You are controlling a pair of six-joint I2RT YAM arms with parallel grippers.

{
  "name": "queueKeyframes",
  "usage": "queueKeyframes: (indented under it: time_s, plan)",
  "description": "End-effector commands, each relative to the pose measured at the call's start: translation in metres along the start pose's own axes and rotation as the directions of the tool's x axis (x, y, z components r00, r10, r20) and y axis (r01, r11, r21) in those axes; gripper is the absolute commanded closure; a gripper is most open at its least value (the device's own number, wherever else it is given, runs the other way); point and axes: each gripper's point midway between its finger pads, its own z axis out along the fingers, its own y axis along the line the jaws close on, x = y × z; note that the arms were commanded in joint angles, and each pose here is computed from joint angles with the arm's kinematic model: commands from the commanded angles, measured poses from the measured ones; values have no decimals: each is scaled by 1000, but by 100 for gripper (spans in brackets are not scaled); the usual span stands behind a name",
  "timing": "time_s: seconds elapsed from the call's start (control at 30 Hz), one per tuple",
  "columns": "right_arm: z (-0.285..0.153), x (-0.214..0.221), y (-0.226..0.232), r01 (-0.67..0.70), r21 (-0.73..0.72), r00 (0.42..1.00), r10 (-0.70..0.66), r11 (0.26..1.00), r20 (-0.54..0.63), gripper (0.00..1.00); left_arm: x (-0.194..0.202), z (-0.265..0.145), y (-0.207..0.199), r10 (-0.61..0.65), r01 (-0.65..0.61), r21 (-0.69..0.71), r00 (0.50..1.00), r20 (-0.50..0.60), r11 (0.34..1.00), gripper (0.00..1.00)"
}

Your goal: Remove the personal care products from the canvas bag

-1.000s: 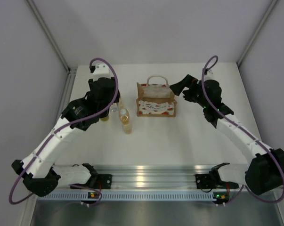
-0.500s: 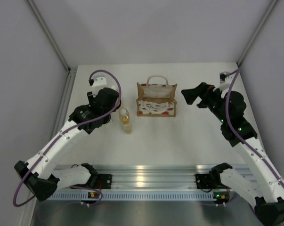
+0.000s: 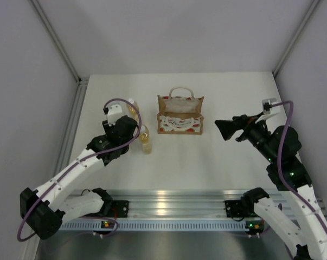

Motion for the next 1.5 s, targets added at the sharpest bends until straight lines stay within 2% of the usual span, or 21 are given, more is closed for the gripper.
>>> queueKeyframes:
  time_s: [0.0,0.4,0.9,1.0,1.13,1.17,1.3,1.47]
  plan:
    - [-10,10,0,27,-10,999,-27,1000,-32,1,-49,-1,-11,-217,209,61,958,188,976,100]
    - [-19,21,-4,20,1,999,-20,1000,-39,1,-21,25,-17,-216,214,28,962,167,976,100]
    - [-23,19,-5,27,8,999,-27,1000,-27,1,3,43,-34,-147,145,23,985,87,989,100]
    - [-23,19,-4,26,7,999,-25,1000,-26,1,8,45,-37,-132,130,26,989,73,991,85]
    - [-24,17,-3,30,6,999,-29,1000,-22,0,9,46,-40,-129,127,35,990,61,991,71]
    - [-24,18,-4,29,8,999,-29,1000,-22,1,10,46,-40,-125,123,35,990,58,992,57]
    - [-25,17,-4,35,6,999,-34,999,-18,1,6,43,-41,-133,130,47,989,65,990,35]
    - [-24,17,-5,38,12,999,-37,999,-17,0,-9,33,-40,-149,144,70,985,83,987,22]
